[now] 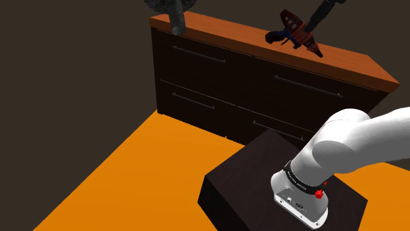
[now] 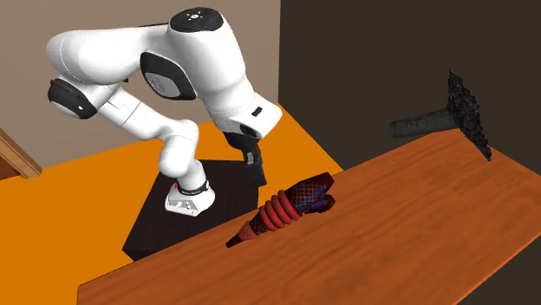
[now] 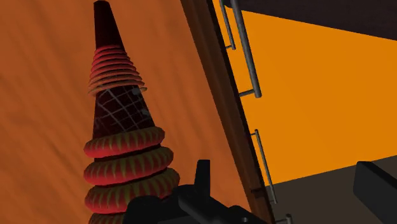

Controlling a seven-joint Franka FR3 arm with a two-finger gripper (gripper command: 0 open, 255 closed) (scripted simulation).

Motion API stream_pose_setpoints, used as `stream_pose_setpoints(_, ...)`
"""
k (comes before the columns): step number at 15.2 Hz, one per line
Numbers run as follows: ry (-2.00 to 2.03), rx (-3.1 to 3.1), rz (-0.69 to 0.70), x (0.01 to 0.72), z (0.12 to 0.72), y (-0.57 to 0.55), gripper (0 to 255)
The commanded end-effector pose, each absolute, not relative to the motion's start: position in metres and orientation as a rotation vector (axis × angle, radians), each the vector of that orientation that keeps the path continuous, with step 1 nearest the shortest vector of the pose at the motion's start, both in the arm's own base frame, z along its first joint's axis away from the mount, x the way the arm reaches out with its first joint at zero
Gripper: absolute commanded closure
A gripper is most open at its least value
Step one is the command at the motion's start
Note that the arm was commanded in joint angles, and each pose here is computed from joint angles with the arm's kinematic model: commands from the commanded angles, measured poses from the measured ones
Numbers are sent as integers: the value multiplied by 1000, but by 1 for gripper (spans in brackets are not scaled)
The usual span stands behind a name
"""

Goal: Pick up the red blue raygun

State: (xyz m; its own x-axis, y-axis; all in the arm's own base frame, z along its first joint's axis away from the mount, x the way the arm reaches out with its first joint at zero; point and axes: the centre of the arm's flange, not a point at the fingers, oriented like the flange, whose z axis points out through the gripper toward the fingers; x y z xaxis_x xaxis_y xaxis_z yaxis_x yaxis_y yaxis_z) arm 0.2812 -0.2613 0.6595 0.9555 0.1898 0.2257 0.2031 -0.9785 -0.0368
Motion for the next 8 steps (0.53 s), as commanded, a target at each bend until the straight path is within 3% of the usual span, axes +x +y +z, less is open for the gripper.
stream_pose_setpoints(1,-361,-3023,-389,283,660,-291,0)
stream_pose_setpoints(8,-509,-2935,-525,296,666,-378,0)
